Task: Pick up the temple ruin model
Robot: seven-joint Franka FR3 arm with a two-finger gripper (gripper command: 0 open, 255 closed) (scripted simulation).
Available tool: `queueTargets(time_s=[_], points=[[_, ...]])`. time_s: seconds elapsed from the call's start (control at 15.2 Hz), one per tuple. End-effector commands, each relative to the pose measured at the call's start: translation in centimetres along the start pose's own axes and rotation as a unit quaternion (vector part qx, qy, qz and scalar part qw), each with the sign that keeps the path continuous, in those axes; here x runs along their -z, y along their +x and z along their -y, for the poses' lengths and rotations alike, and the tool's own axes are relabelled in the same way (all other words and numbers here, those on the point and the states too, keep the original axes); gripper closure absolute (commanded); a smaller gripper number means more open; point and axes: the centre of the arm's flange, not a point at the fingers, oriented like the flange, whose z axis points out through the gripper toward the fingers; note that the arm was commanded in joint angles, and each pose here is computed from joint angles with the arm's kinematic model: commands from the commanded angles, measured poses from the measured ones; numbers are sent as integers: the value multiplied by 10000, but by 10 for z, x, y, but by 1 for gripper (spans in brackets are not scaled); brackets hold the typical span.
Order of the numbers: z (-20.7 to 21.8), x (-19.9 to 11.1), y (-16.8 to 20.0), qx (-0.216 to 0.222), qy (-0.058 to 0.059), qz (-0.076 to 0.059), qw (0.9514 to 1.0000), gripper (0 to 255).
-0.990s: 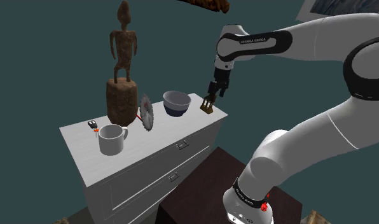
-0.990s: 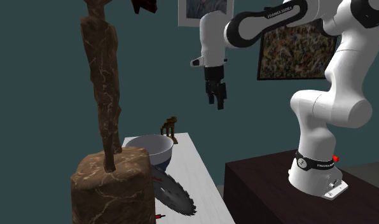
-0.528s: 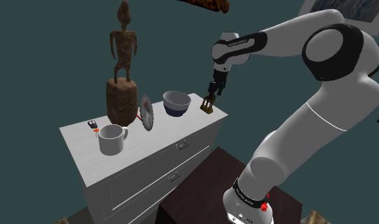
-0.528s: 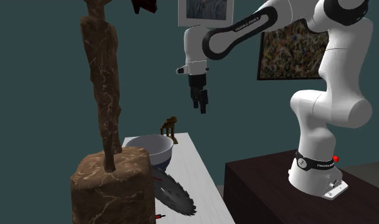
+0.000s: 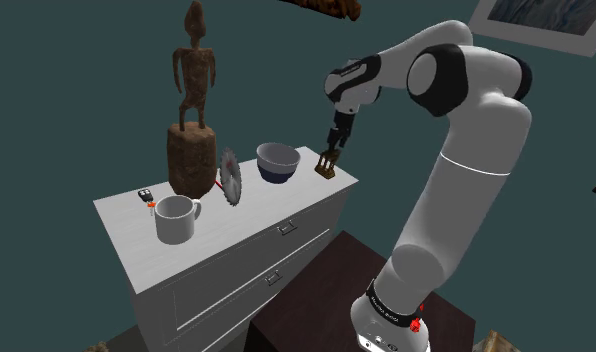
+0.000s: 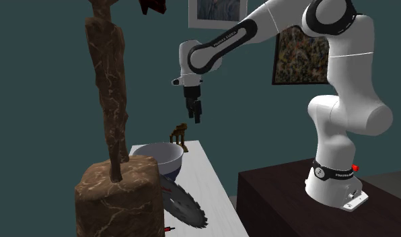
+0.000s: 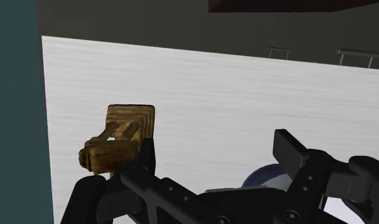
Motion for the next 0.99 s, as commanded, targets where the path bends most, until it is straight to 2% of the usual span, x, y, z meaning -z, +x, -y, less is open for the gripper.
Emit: queueTargets(time_s=[0.0, 0.4, 0.92], points=[[-21, -9, 14, 83, 5, -32, 10000, 0], [-84, -33, 53, 286, 22, -116, 9995, 0], [-84, -73, 56, 286, 22, -116, 9995, 0]])
